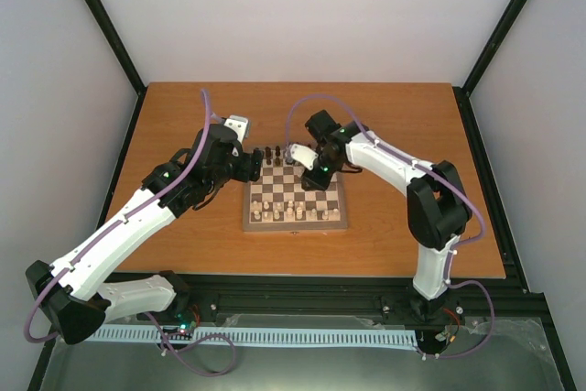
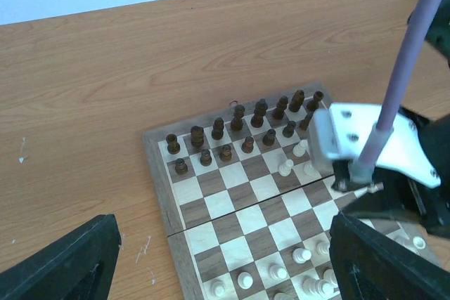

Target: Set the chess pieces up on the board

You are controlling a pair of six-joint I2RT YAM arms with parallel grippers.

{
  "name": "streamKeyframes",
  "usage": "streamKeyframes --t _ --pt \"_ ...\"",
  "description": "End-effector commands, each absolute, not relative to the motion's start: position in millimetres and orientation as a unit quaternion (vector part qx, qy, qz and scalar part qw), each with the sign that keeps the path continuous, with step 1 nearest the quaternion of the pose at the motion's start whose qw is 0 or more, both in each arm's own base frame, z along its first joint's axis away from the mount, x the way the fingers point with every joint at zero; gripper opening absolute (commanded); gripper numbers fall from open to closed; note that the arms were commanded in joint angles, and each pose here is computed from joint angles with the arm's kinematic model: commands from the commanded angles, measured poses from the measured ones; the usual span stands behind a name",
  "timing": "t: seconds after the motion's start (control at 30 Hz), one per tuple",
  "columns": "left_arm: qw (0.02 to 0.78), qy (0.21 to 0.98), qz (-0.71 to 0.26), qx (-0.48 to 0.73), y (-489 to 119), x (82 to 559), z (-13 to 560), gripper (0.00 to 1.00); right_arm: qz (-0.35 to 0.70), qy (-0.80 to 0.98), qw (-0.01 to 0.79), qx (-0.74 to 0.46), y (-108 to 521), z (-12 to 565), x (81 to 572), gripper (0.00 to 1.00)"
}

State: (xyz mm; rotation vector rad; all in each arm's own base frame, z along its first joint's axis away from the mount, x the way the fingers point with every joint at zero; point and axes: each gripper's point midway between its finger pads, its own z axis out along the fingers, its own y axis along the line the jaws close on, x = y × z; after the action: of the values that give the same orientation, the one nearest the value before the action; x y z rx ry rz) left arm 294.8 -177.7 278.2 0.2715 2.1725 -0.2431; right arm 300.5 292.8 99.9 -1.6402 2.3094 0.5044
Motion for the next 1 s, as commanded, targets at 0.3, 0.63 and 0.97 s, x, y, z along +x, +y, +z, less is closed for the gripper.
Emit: streamKeyframes --t 0.3,0.63,0.97 --pt "0.459 0.875 -0.102 0.113 -176.9 295.8 284.1 0.83 0.109 0.846 0.145 -0.501 273.9 83.7 360.1 0.29" --pt "0.457 0.876 -0.104 0.115 -178.0 295.5 283.3 0.84 0.117 0.85 0.125 -0.499 278.8 66.0 364.4 0.31" --pt "0.457 0.875 -0.107 0.116 -178.6 295.0 283.6 0.84 0.106 0.854 0.124 -0.493 279.3 57.4 372.8 0.31"
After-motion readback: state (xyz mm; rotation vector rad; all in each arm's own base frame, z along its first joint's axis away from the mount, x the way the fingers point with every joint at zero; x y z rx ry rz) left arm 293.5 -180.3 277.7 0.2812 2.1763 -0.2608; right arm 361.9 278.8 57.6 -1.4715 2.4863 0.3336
